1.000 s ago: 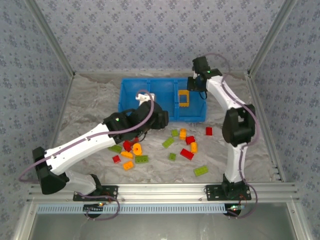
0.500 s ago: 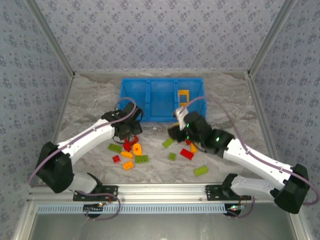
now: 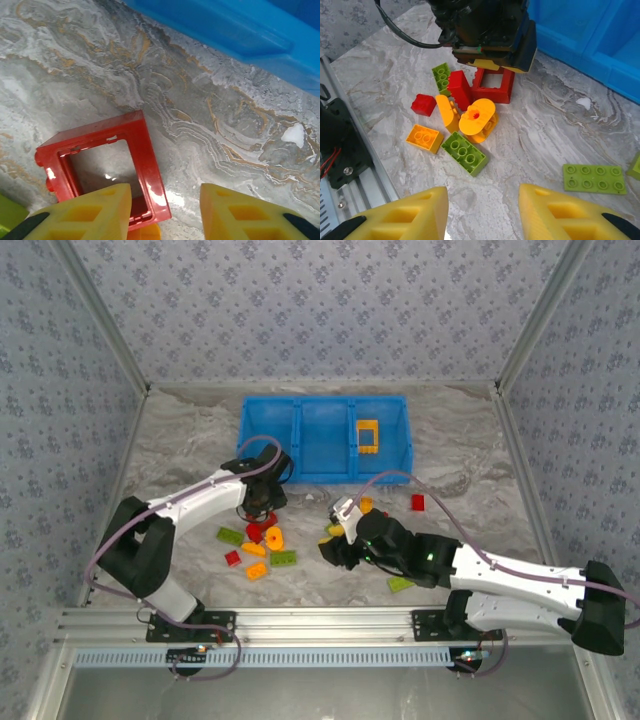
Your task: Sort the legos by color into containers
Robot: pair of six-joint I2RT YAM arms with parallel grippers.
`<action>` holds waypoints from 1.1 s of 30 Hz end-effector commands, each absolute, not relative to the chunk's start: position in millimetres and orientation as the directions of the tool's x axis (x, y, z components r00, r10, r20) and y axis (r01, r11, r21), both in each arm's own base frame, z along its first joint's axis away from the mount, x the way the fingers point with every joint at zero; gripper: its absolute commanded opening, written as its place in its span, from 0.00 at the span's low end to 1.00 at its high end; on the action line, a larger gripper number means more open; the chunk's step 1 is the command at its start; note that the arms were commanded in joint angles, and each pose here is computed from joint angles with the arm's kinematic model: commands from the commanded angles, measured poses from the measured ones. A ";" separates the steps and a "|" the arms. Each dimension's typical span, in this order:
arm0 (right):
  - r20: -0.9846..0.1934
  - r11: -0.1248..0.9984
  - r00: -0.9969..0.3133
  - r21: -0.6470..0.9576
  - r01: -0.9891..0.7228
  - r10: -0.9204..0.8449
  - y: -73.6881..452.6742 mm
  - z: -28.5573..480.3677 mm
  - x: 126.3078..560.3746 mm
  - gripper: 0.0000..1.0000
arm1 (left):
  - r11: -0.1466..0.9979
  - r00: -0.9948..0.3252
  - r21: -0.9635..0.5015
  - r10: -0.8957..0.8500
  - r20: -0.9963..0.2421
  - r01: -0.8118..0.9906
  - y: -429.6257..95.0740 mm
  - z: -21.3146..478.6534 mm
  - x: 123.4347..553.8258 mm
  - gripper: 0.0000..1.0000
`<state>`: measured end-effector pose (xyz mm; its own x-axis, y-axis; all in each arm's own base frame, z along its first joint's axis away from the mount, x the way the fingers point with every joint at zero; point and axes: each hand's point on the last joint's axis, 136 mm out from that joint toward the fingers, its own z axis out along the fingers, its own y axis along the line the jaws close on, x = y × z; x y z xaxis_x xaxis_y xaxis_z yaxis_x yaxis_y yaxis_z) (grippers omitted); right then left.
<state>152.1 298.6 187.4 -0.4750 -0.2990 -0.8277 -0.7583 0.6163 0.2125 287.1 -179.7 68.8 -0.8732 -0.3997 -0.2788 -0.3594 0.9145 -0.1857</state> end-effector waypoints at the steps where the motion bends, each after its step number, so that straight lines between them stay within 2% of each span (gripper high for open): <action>1: -0.851 0.630 -0.460 0.214 -0.746 -0.255 299.8 204.1 156.9 0.44 | 0.907 -0.870 -0.183 -0.416 -0.265 -0.378 -179.8 57.4 288.4 0.39; 13: -0.844 0.654 -0.476 0.216 -0.725 -0.249 297.9 199.4 161.6 0.43 | 0.920 -0.880 -0.102 -0.392 -0.268 -0.379 -173.5 42.8 280.7 0.35; 17: -0.846 0.646 -0.477 0.228 -0.729 -0.239 300.5 201.1 160.8 0.43 | 0.923 -0.886 -0.084 -0.384 -0.259 -0.375 -173.7 33.0 280.0 0.21; 21: -0.850 0.650 -0.474 0.229 -0.725 -0.229 299.9 204.3 162.2 0.43 | 0.926 -0.887 -0.076 -0.375 -0.271 -0.369 -173.8 33.7 281.8 0.14; 29: -0.851 0.666 -0.475 0.221 -0.713 -0.225 296.3 207.3 166.0 0.42 | 0.946 -0.878 -0.042 -0.314 -0.362 -0.321 -176.3 72.3 285.2 0.00; 33: -0.869 0.692 -0.455 0.207 -0.691 -0.196 288.3 221.9 172.4 0.42 | 0.963 -0.857 -0.024 -0.251 -0.450 -0.269 -180.2 121.3 285.8 0.00</action>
